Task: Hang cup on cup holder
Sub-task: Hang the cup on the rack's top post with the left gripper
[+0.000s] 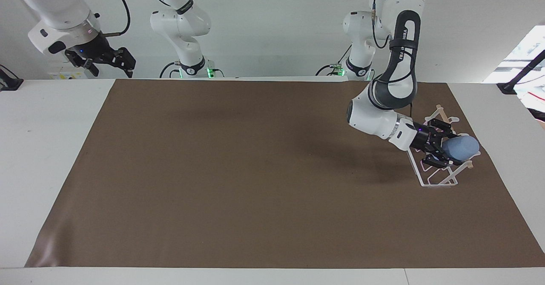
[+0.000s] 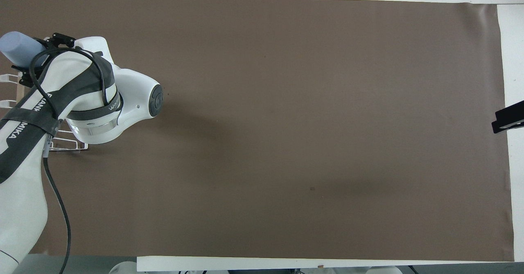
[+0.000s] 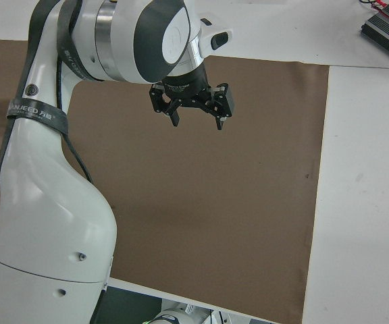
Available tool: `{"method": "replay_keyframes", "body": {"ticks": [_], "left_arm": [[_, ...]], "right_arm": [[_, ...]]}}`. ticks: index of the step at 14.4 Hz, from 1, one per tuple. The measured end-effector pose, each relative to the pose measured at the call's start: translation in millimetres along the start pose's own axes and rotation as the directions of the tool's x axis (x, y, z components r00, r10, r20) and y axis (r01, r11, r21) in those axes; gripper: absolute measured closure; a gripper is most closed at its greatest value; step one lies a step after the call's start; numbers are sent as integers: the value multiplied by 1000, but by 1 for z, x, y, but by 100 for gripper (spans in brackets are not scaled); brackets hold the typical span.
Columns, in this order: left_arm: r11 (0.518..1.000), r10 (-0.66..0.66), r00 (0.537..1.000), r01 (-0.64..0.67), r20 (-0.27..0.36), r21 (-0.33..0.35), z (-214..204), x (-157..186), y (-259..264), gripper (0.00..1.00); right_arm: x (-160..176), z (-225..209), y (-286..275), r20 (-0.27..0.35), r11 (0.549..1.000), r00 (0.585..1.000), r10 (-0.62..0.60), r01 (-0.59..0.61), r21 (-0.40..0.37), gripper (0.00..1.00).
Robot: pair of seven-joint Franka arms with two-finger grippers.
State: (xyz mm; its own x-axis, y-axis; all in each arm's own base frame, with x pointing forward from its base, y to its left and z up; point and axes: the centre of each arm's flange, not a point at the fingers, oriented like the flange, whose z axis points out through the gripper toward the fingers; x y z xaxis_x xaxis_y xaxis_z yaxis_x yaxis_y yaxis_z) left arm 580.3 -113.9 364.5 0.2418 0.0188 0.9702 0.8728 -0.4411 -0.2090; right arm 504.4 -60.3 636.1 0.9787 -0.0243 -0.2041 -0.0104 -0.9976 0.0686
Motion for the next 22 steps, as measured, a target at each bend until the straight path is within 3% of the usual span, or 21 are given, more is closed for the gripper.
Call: {"method": "replay_keyframes", "body": {"ticks": [11, 13, 14, 16, 19, 22], "left_arm": [[999, -29, 1000, 29, -11, 35, 6, -23, -16, 20], [998, -58, 998, 59, -10, 32, 3, -21, -15, 2], [997, -74, 997, 74, -10, 29, 2, -18, -14, 0], [989, -148, 989, 147, 16, 34, -5, 6, -6, 0], [954, -298, 946, 289, 125, 85, -23, 63, 1, 0], [956, -291, 941, 280, 173, 86, -30, 107, -5, 0]], "right_arm": [[-2, -1, 0, -3, 1000, 1000, -1, 1, 12, 0], [-2, -2, 0, -4, 1000, 1000, -1, 1, 13, 0], [-3, -2, 0, -5, 1000, 1000, -1, 1, 13, 0], [-3, -3, 0, -6, 1000, 1000, -1, 1, 14, 0], [-4, -3, -2, -7, 1000, 1000, -4, 4, 14, 0], [-4, -3, -3, -8, 1000, 1000, -5, 5, 14, 0]]}}
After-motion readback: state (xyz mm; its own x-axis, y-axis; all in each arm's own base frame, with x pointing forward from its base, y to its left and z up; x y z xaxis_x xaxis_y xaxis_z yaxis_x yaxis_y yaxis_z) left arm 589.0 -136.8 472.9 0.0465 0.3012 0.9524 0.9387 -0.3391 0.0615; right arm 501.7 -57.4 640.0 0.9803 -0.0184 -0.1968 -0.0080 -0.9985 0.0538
